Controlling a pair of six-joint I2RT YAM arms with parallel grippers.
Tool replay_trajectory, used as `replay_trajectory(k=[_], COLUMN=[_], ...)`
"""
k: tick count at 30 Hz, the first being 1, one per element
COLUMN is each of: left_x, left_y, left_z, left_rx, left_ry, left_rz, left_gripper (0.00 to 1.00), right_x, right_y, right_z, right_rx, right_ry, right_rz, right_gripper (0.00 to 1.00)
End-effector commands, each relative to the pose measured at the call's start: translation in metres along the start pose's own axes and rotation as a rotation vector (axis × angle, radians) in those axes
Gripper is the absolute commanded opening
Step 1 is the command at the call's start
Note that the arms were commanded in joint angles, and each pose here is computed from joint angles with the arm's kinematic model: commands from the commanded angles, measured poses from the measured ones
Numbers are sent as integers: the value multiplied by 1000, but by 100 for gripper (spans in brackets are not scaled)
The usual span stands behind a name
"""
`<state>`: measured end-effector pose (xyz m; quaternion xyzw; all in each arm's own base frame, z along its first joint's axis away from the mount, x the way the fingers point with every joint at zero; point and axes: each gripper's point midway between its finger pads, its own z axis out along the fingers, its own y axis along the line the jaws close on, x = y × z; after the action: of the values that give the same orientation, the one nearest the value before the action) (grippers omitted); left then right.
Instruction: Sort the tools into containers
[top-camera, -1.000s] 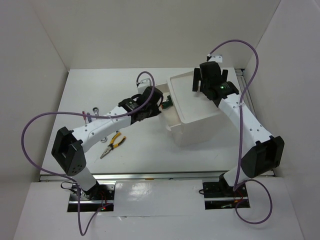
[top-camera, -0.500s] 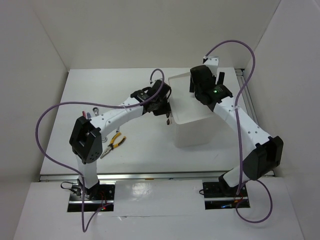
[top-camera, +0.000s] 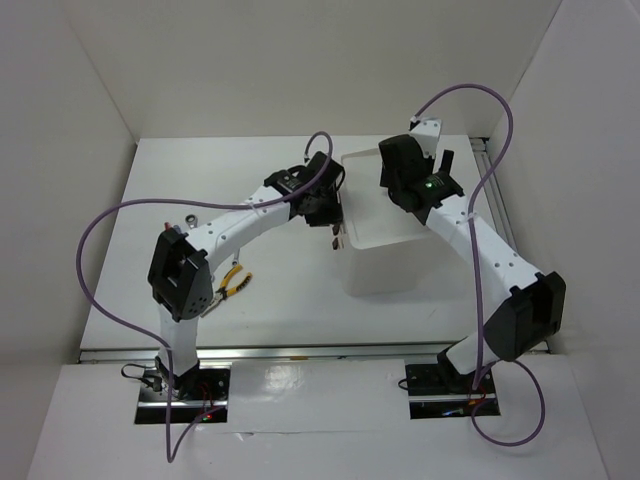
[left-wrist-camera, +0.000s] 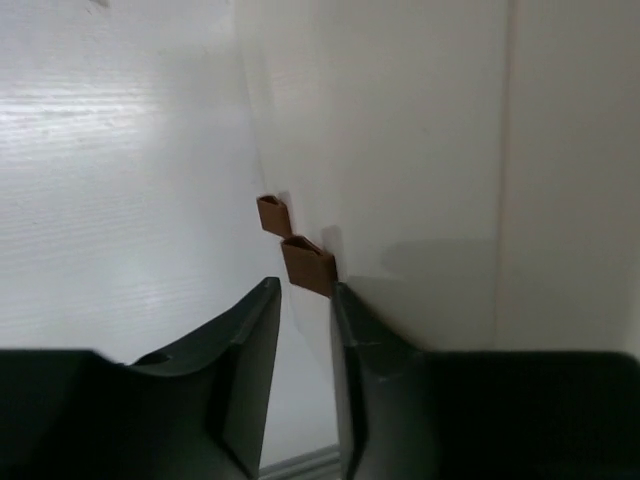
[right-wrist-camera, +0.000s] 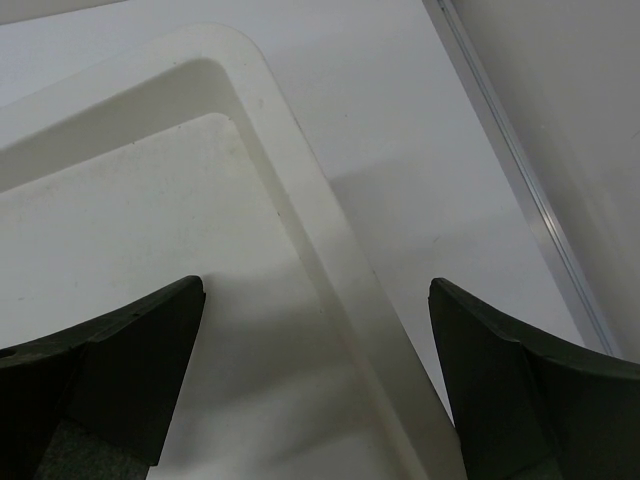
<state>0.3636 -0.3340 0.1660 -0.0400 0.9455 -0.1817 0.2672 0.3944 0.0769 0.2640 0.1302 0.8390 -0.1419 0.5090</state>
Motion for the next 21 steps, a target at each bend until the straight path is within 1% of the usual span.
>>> replay_trajectory(k=[1,2,3,4,6,9,11,12,14,15,16,17,18,19,20,21], left_x=[-47,-45,-51,-55,-56,-37,-24,-12,-2,13,1,2,19,16,2,3], left_y=[-27,-25,-17,-13,12,34,43,47,47,58,54,54,57,60,47,43], left_z=[-20,-22,-24,-33,-30,-26,-19,-13,-9,-1,-4,-2,1,1,-8,-11], left_rx=[132,137,133,135,88,70,99,156,224,237,298,338,388,433,539,587], left_ry=[-175,-181,-196,-209,-221,-211,-202,-191,-188,-157,-204,-204,-162,-169,-229,-236], left_rz=[-64,-65,-70,-79,-92,-97,-113,-131,-157,-175,-191,-210,-218,-239,-263,-269], left_gripper=[44,45,49,49,54,55,59,60,62,62,63,63,63,62,62,62], right_x=[67,66,58,56,50,54,51,55,58,55,54,49,49,45,45,45], right_y=[53,53,52,53,52,43,43,34,33,29,29,29,28,23,23,19], right_z=[-20,-20,-24,-24,-29,-25,-24,-19,-18,-18,-18,-20,-20,-21,-21,-22], right_rx=[-216,-216,-226,-230,-246,-211,-202,-163,-160,-156,-156,-164,-164,-160,-160,-150], right_ry=[233,233,215,209,198,197,184,188,194,187,187,173,172,163,163,156], right_rz=[17,17,33,39,53,58,63,65,59,70,70,84,75,89,89,90], right_gripper=[100,100,100,100,100,100,100,100,100,100,100,100,100,100,100,100])
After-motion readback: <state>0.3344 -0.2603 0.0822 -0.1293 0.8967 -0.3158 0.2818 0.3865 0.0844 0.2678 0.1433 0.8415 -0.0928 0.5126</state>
